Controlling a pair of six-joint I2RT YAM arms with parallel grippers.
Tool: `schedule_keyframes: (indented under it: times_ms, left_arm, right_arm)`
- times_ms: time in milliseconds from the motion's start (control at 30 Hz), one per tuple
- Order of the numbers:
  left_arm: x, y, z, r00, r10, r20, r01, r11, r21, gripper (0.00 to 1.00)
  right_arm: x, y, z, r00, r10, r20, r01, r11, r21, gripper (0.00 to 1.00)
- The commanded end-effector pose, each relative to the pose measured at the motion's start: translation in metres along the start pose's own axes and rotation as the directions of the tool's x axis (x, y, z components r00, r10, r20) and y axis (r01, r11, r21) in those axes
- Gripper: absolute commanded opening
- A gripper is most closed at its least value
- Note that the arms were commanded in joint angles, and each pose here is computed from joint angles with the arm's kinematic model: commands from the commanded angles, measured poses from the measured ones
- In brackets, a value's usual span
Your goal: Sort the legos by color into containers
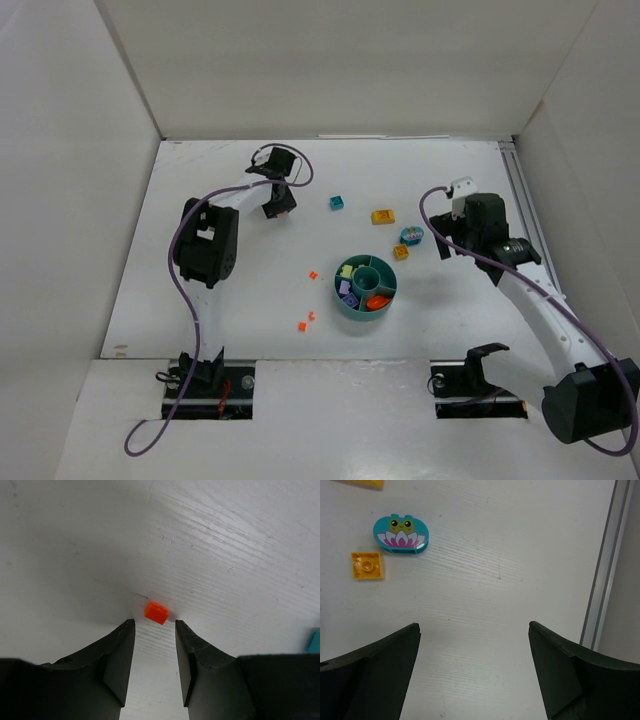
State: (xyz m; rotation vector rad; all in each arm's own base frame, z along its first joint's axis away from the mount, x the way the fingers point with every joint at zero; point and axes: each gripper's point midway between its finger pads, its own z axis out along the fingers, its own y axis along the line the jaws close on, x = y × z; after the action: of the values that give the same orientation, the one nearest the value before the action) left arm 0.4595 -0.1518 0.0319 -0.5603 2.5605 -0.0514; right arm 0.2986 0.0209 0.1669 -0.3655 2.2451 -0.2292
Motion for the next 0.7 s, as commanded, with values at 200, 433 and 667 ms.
schedule_keyframes:
  times_ms: [200,433,667]
  left_arm:
    - [-0.008,0.002,0.002,1.000,0.020,0.016,-0.020,0.999,-0.035,0.35]
    - [-0.006,-0.002,0.007,0.999,0.041,0.000,-0.041,0.999,-0.019,0.33]
    - [-0.003,0.001,0.008,0.999,0.046,-0.017,-0.046,0.998,-0.033,0.26]
  right_arm:
    - [-0.023,-0.008,-0.007,0.994,0.022,0.104,-0.022,1.000,-0.006,0.93]
    - [-0.022,-0.008,-0.011,0.993,0.024,0.114,-0.024,1.000,-0.004,0.93]
    - [-0.023,-0.009,-0.013,0.992,0.025,0.123,-0.025,1.000,-0.002,0.93]
